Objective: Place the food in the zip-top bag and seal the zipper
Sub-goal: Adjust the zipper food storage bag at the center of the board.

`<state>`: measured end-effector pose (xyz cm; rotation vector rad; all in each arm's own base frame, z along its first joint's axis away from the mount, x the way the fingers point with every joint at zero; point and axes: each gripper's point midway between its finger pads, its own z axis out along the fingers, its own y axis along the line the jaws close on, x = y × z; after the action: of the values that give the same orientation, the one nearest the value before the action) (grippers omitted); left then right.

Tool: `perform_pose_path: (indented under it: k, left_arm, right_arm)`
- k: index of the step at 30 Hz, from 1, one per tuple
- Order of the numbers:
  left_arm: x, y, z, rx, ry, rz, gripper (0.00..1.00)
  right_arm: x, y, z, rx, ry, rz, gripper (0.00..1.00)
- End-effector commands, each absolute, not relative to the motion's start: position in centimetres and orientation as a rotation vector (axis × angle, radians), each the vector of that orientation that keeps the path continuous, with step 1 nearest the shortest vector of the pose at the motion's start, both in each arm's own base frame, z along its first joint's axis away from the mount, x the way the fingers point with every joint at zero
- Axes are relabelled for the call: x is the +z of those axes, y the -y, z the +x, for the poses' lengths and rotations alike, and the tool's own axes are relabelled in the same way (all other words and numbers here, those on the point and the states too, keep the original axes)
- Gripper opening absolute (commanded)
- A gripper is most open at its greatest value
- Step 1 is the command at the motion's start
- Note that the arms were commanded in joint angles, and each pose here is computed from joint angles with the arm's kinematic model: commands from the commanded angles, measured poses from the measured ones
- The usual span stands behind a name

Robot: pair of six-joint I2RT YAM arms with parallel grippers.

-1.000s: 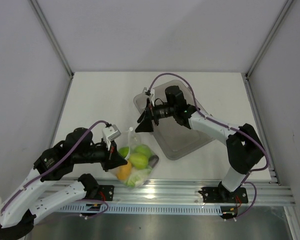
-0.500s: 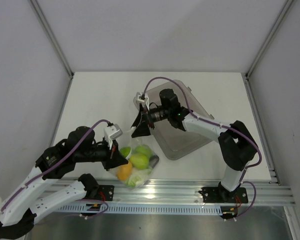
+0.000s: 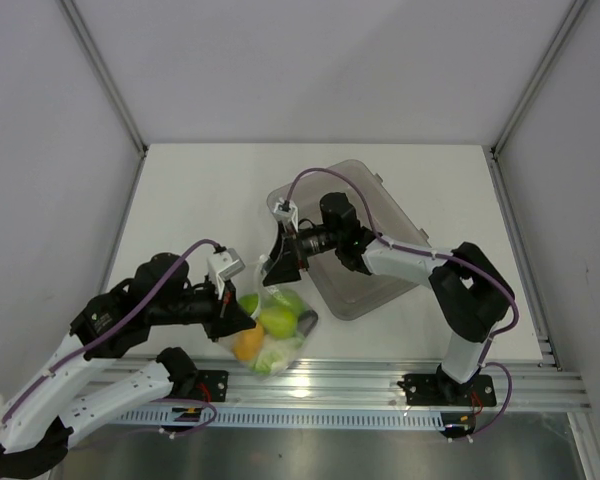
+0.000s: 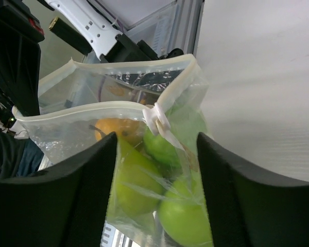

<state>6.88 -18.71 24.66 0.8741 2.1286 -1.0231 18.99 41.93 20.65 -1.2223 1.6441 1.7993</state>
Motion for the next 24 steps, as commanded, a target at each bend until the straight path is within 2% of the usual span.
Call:
perform_pose_path:
  k: [1,2,4,5,7,8,13,17,20,24]
  left_arm:
    - [26.3,18.8,6.7,-1.037,-2.053,0.906,0.01]
    - [26.2,18.8,6.7,-1.037,-2.055,0.907,0.01]
    - [26.2,18.7,6.7,-1.034,-2.055,0.905,0.01]
    - [26.2,18.7,6.7,-1.032,-2.057,0.904,0.01]
    - [26.2,18.6,6.8,-1.024,-2.054,0.9,0.01]
    - [26.1,18.5,6.8,-1.022,-2.056,0.899,0.01]
    - [25.6,18.0,7.1,-0.985,-2.085,0.851,0.01]
    - [24.8,15.7,9.9,-0.785,-2.15,0.626,0.01]
    - [24.4,13.4,11.7,-0.627,-2.188,0.435,0.15]
    - [23.2,11.2,13.0,-0.467,-2.246,0.261,0.13]
  right_arm:
    - [21.8,-42.5,18.7,1.827,-1.547,-1.248,0.61]
    - [21.9,-42.6,18.8,1.828,-1.543,-1.247,0.52]
    - [22.0,-42.6,18.8,1.84,-1.541,-1.246,0.4]
    - [22.1,-42.6,18.7,1.846,-1.539,-1.248,0.29]
    - [22.1,-42.5,18.6,1.862,-1.542,-1.25,0.18]
    - [21.9,-42.6,18.5,1.866,-1.549,-1.251,0.0]
    - [21.6,-42.1,18.6,1.854,-1.587,-1.207,0.0]
    - [22.1,-41.6,19.7,1.744,-1.641,-1.095,0.0]
    - [23.5,-40.6,20.4,1.599,-1.66,-0.991,0.0]
    - [25.0,-38.9,20.2,1.452,-1.68,-0.88,0.0]
